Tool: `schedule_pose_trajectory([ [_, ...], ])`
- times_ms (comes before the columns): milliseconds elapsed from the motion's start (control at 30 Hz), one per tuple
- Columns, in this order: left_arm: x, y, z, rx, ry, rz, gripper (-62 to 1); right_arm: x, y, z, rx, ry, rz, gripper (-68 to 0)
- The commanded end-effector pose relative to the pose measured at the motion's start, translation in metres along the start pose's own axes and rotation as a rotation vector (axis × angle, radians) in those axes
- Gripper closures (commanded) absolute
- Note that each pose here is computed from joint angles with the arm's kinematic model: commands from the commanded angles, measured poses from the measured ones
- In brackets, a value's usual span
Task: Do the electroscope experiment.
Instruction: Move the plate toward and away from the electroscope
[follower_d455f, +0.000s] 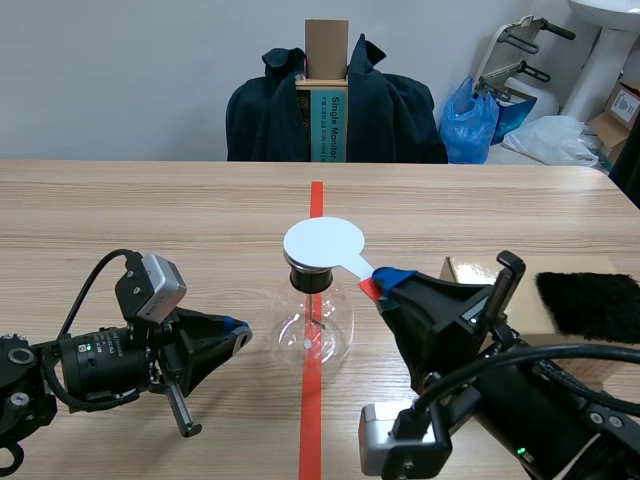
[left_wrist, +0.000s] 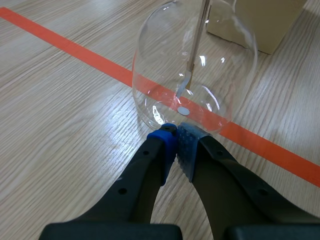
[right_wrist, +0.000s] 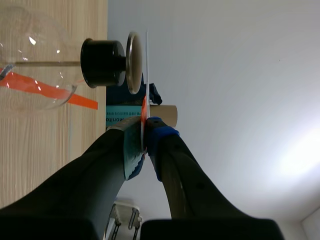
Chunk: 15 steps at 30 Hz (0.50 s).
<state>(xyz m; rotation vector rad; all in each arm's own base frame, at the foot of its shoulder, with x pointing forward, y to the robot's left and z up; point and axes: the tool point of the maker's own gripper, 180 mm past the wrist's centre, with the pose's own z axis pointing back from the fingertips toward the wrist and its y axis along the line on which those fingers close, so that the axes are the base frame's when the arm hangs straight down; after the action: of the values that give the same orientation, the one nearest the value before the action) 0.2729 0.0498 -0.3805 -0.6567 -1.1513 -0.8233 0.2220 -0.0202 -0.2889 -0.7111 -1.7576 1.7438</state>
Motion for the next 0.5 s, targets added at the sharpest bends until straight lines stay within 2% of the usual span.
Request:
schedule_pose_trajectory([
  [0,0.0145,0.0024,-0.0029,0.003,-0.049,-0.005,-2.1,-0.0013,-0.0103,-0.0023,-0.033,-0.012,0.027,-0.8],
  [200,0.0145,0.0024,-0.0029,0.003,-0.049,-0.005,-2.1,0.0047,-0.0095,-0.0022,-0.029,-0.045,0.035,-0.8],
  [467,0.0145,0.0024,-0.0029,0.003,-0.049,-0.005,-2.1,0.0049,-0.0093,-0.0022,-0.028,-0.047,0.037,-0.8],
])
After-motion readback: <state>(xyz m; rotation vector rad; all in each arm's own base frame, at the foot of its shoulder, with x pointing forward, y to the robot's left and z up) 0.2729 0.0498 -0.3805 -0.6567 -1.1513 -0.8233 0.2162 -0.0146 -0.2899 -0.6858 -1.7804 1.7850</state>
